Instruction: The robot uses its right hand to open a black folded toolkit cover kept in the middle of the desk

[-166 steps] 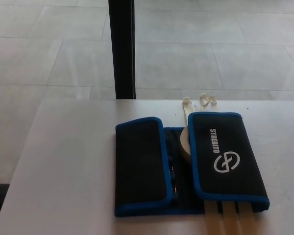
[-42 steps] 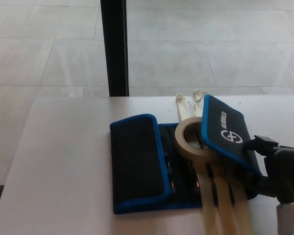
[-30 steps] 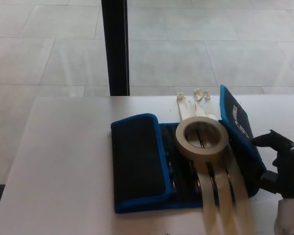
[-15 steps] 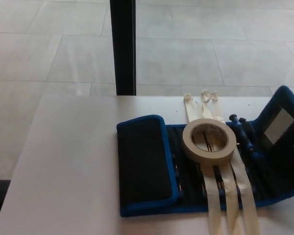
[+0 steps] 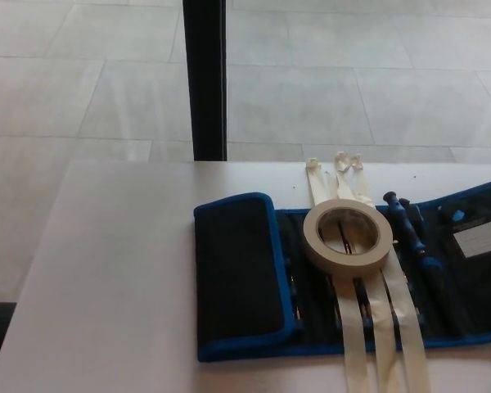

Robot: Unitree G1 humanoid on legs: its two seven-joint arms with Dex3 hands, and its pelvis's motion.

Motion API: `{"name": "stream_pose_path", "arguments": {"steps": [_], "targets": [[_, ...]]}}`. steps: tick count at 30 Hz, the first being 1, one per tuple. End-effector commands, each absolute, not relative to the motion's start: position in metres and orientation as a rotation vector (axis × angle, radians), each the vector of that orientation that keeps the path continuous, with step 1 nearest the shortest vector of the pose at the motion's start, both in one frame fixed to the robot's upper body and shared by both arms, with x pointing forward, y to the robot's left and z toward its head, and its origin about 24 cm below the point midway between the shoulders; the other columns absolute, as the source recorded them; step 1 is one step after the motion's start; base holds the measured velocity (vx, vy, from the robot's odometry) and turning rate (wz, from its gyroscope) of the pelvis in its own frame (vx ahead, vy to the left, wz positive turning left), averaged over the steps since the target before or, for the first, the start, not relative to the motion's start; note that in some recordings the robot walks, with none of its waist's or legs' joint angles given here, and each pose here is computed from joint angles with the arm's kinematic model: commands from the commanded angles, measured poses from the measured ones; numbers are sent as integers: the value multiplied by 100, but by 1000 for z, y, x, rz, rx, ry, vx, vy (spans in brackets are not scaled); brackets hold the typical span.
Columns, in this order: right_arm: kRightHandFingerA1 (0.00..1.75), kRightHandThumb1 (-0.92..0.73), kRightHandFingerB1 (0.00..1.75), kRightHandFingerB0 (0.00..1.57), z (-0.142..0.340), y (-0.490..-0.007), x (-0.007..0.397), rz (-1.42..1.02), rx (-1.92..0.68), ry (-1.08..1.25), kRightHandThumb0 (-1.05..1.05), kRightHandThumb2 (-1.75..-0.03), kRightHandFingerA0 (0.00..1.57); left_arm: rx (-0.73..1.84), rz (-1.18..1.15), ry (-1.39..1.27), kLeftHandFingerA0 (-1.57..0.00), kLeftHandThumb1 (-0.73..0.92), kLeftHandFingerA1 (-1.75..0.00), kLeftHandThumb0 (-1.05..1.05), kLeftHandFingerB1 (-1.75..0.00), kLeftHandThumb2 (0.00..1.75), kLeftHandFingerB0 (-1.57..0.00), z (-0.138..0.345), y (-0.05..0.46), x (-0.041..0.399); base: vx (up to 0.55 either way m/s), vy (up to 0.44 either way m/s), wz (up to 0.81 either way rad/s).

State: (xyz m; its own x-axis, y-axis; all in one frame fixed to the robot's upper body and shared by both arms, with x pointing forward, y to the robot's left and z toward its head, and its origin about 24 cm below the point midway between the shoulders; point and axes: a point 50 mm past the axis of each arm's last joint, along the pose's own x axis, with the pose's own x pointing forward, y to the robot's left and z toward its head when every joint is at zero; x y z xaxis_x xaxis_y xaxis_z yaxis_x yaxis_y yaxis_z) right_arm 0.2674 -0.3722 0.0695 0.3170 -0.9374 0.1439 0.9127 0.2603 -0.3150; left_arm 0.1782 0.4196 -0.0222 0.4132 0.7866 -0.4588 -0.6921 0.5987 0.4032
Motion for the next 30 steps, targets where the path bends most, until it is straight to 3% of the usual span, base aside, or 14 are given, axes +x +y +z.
{"name": "stream_pose_path", "arguments": {"steps": [1,6,8,9,10,12,14,18,20,21,23,24,28,30], "targets": [[55,-68,32,0,95,-463,208,-1491,573,75,-78,-107,0,116,1017,667,-47,42,-120,-105,-118,140,-42,-20,432,161,0,0,0],[157,-85,7,3,125,-498,171,-1519,452,81,-78,-69,42,122,1009,672,-27,36,-147,-105,-154,135,-41,-21,431,160,0,0,0],[126,-74,30,0,129,-505,161,-1517,434,88,-86,-115,73,135,1005,685,-23,40,-149,-105,-150,134,-30,-20,432,161,0,0,0],[103,-76,29,0,130,-507,159,-1510,435,85,-91,-115,39,127,1007,680,-20,36,-146,-104,-151,134,-30,-20,432,161,0,0,0],[134,-72,30,0,130,-511,153,-1510,434,81,-87,-115,86,120,1008,674,-24,37,-149,-105,-151,134,-32,-20,432,160,0,0,0],[175,-84,16,0,125,-517,136,-1551,371,166,-84,-76,69,144,1003,681,-30,39,-149,-105,-147,132,-33,-19,433,160,0,0,0],[148,-68,33,1,119,-519,125,-1598,356,217,-95,-110,110,131,1003,681,-25,39,-147,-104,-149,131,-31,-20,432,159,0,0,0],[174,-85,5,0,99,-518,110,-1572,349,249,-86,-70,66,142,1006,685,-50,42,-120,-103,-110,138,-36,-21,432,159,0,0,0],[116,-79,32,0,85,-514,109,-1577,395,265,-97,-121,49,135,1010,684,-25,33,-111,-99,-94,136,-1,-21,432,159,0,0,0],[105,-68,23,0,69,-507,110,-1600,489,253,-96,-101,33,134,1014,687,-32,39,-153,-104,-143,132,-27,-21,432,158,0,0,0],[120,-92,2,0,62,-504,109,-1593,515,273,-87,-67,0,117,1006,673,-52,41,-122,-104,-111,136,-37,-22,431,159,0,0,-3],[129,-84,35,0,57,-501,110,-1600,538,282,-89,-124,74,119,1006,676,-51,43,-121,-105,-114,138,-40,-22,430,160,0,0,0],[123,-76,33,0,34,-486,113,-1707,751,248,-88,-117,65,122,1004,690,-47,44,-118,-105,-109,140,-34,-25,428,160,0,0,0],[175,-92,51,0,23,-479,113,-1720,785,263,-79,-65,50,131,999,695,-25,39,-151,-103,-144,134,-26,-26,426,160,0,0,0]]}}
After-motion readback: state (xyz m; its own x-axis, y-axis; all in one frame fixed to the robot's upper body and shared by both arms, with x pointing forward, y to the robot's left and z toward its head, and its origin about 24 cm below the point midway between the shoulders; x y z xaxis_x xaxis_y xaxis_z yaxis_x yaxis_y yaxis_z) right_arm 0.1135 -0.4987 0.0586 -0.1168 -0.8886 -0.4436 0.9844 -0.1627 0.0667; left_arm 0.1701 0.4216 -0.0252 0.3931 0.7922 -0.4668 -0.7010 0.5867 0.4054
